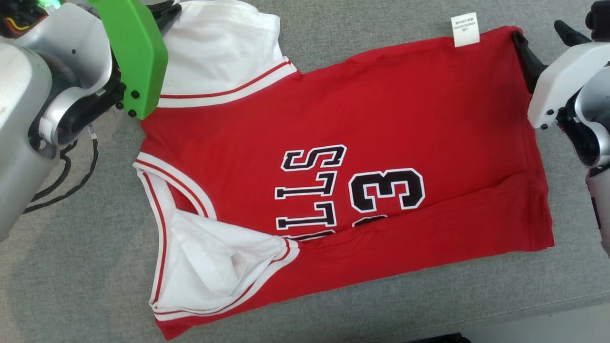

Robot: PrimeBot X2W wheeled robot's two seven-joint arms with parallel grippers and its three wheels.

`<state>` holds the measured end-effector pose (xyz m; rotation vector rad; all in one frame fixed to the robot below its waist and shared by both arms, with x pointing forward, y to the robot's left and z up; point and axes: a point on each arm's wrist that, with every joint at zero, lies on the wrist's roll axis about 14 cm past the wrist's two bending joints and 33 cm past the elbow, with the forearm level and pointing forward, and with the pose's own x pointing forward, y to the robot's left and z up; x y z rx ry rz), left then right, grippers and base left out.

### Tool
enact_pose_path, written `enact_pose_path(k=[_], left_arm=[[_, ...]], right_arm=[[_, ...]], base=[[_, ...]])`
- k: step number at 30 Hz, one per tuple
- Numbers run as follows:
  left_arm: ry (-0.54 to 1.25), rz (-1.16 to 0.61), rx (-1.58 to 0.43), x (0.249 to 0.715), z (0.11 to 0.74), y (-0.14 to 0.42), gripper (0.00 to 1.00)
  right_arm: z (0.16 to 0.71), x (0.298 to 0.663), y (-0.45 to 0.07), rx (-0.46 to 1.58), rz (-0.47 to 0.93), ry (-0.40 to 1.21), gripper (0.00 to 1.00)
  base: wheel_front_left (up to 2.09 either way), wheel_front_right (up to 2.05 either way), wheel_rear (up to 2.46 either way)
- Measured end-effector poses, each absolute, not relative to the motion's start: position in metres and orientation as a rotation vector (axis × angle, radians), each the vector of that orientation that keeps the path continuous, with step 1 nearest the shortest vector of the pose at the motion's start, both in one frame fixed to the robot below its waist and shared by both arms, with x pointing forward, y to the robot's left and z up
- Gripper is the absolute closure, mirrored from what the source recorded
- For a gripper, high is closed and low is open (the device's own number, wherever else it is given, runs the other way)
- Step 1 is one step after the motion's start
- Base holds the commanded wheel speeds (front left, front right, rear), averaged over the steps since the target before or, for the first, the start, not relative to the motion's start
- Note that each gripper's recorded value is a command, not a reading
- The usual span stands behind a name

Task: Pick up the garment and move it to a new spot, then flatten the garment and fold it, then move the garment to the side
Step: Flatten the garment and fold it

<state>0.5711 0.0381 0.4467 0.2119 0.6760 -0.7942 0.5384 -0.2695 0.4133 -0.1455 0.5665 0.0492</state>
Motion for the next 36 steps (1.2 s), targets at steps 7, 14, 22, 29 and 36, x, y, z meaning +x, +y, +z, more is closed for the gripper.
enact_pose_path(k=[7,14,22,29,36], left_arm=[[0.697,-0.785,0.203,0.568,0.438,0.045,1.00],[0.709,-0.772,0.202,0.568,0.433,0.052,1.00],[0.657,-0.756,0.179,0.573,0.444,0.053,1.00],[0.477,-0.753,0.114,0.593,0.476,0.047,1.00],[0.301,-0.704,0.071,0.622,0.510,0.052,1.00]], right_arm=[[0.392,0.546,-0.255,-0.099,0.083,0.620,0.04],[0.384,0.552,-0.254,-0.098,0.091,0.637,0.67],[0.392,0.552,-0.253,-0.115,0.105,0.618,1.00],[0.425,0.572,-0.262,-0.096,0.080,0.479,0.93],[0.456,0.595,-0.269,-0.114,0.068,0.332,1.00]], base=[[0.00,0.00,0.00],[0.00,0.00,0.00],[0.00,0.00,0.00],[0.00,0.00,0.00],[0.00,0.00,0.00]])
